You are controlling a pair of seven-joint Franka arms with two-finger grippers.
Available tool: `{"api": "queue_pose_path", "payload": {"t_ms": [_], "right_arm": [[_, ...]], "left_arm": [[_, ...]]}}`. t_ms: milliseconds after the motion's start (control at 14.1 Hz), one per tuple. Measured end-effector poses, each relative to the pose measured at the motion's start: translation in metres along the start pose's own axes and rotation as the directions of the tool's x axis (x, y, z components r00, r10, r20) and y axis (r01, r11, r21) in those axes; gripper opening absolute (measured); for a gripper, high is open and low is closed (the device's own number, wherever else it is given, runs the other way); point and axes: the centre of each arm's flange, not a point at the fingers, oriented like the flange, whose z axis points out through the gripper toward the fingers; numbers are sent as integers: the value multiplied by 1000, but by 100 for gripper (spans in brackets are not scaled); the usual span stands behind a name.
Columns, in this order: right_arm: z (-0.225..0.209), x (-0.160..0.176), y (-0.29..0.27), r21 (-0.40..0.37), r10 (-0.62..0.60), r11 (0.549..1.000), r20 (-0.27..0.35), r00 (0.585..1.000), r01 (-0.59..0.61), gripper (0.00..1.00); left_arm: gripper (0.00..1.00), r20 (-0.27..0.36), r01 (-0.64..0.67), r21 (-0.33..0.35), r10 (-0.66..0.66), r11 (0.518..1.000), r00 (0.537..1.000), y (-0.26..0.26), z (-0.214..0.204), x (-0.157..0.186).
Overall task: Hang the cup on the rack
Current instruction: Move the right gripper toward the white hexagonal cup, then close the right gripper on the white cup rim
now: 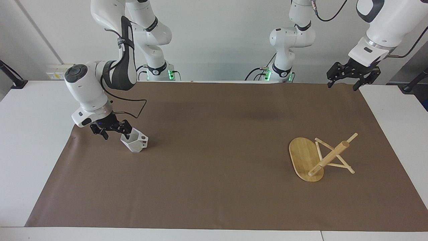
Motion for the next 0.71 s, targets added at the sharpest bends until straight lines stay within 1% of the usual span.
{"api": "queue_pose_path", "payload": {"t_ms": [425,709], "right_arm": [[16,-8,0,3,2,1000,34,999,-2,100],[21,-11,0,6,16,1000,44,999,-16,100]], "left_arm": [[100,0,0,0,0,1000,1000,0,0,0],[100,0,0,0,0,1000,1000,0,0,0]]}}
